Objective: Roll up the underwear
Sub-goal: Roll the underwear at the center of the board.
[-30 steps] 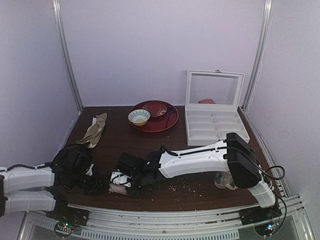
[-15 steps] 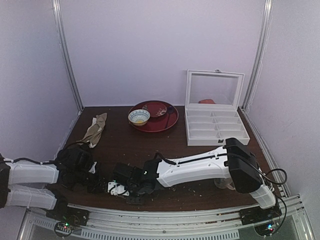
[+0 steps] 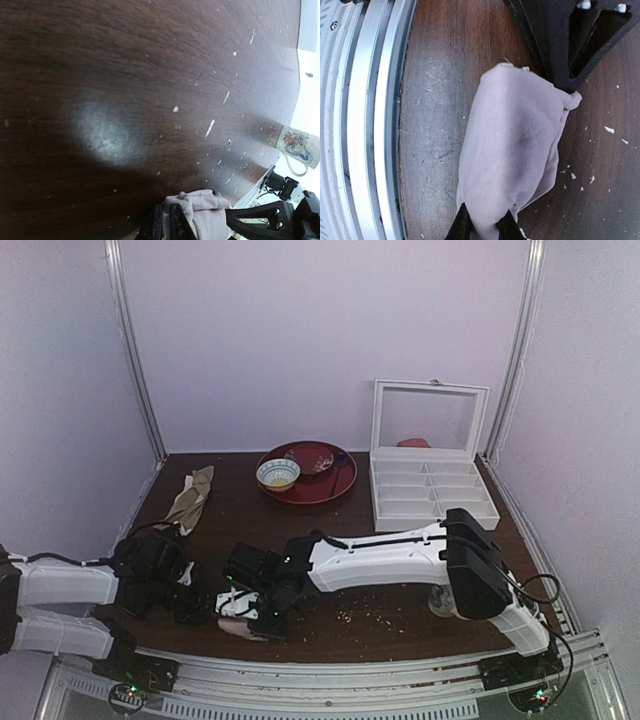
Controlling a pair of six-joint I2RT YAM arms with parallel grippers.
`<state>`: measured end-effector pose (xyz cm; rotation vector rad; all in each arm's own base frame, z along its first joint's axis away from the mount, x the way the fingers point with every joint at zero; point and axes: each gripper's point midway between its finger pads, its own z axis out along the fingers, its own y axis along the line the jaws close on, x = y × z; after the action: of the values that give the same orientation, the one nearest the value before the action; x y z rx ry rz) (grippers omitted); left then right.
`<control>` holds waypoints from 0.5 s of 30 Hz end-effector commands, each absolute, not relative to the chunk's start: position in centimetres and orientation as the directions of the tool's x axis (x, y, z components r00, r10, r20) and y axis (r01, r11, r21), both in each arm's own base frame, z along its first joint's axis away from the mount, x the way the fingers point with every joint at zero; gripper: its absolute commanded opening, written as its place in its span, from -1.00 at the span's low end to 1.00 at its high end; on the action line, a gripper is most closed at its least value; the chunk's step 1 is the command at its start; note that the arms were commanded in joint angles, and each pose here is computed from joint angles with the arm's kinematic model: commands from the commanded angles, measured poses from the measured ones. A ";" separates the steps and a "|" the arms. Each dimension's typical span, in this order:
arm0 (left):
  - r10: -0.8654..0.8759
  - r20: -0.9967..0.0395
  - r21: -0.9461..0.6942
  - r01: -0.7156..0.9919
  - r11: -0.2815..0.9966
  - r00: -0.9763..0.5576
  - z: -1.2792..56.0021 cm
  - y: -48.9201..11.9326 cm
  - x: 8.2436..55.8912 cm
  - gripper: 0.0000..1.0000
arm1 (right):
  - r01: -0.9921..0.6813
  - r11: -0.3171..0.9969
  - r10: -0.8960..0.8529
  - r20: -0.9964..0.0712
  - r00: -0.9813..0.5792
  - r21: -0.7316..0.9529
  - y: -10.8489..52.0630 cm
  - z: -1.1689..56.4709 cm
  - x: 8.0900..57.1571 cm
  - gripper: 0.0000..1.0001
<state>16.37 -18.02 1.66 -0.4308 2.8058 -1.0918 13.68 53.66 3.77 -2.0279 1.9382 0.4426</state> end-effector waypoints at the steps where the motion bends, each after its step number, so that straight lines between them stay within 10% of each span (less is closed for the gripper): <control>1: -0.290 -0.008 -0.657 -0.213 0.723 -0.957 1.5 -17.9 17.0 -0.73 | -0.962 -0.039 -0.964 -0.264 -0.035 0.270 50.7 -0.1 10.4 -1.00; 15: -0.280 -0.040 -0.636 -0.192 0.748 -0.959 2.0 -17.6 17.5 -0.73 | -0.813 0.184 -0.940 -0.142 -0.310 0.552 50.1 -1.6 11.7 -1.00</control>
<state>16.78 -18.19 1.67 -0.4043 2.8216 -1.0717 13.79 53.74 3.58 -1.9790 2.2223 0.9306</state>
